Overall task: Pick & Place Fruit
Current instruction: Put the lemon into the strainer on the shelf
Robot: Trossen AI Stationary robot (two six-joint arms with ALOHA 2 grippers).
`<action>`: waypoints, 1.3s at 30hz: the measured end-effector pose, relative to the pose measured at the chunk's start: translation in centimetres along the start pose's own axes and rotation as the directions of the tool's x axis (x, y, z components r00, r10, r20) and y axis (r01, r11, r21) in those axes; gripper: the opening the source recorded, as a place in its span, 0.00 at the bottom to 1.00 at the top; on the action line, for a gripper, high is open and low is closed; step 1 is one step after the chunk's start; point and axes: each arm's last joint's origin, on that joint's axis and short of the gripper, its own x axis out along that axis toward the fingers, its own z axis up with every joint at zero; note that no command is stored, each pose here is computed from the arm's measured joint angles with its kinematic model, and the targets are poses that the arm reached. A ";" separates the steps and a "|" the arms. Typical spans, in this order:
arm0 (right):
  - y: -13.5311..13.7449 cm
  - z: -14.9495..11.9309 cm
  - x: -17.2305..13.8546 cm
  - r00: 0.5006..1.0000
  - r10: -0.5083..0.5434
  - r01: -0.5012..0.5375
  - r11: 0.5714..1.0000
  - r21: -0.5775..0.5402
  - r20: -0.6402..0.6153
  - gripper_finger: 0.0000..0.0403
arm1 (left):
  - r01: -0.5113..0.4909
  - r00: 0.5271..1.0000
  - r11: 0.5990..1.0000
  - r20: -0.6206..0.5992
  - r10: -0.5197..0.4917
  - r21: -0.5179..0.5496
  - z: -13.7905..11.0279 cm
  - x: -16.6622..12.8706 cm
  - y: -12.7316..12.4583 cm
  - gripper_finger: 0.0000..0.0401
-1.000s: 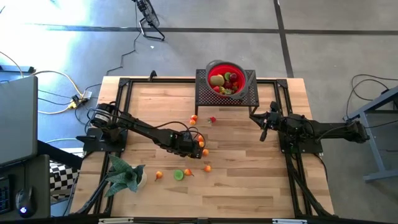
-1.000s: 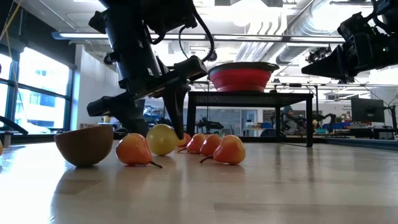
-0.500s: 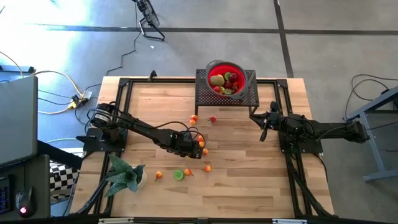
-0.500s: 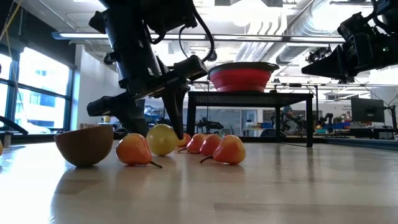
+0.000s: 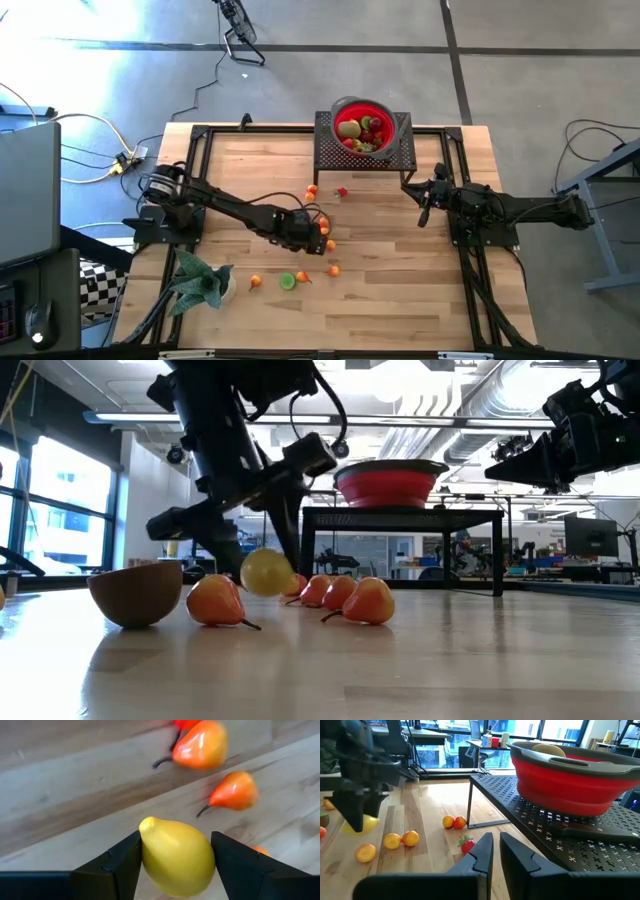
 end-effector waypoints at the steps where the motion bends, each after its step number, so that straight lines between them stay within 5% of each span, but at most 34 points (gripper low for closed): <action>1: 0.0 0.0 0.0 1.000 0.000 0.000 1.000 0.000 0.000 0.07 | 0.004 1.000 1.000 0.001 -0.004 0.005 0.2 -0.2 0.0 0.54; 13: 0.0 0.0 0.0 1.000 -0.004 0.004 1.000 0.000 0.000 0.07 | 0.277 0.946 0.943 0.120 -0.301 0.184 5.4 -5.2 -2.0 0.54; 27: 0.0 0.0 0.0 1.000 -0.004 0.004 1.000 0.000 0.001 0.07 | 0.508 0.678 0.736 0.318 -0.662 0.448 13.5 -9.3 -3.3 0.54; 35: 0.0 0.0 0.0 1.000 -0.004 0.004 1.000 0.000 0.001 0.07 | 0.472 0.506 0.670 0.446 -0.738 0.573 17.2 -11.3 -2.8 0.54; 39: 0.0 0.0 0.0 1.000 -0.004 0.004 1.000 0.000 0.001 0.07 | 0.407 0.475 0.687 0.504 -0.722 0.601 18.3 -12.0 -2.7 0.54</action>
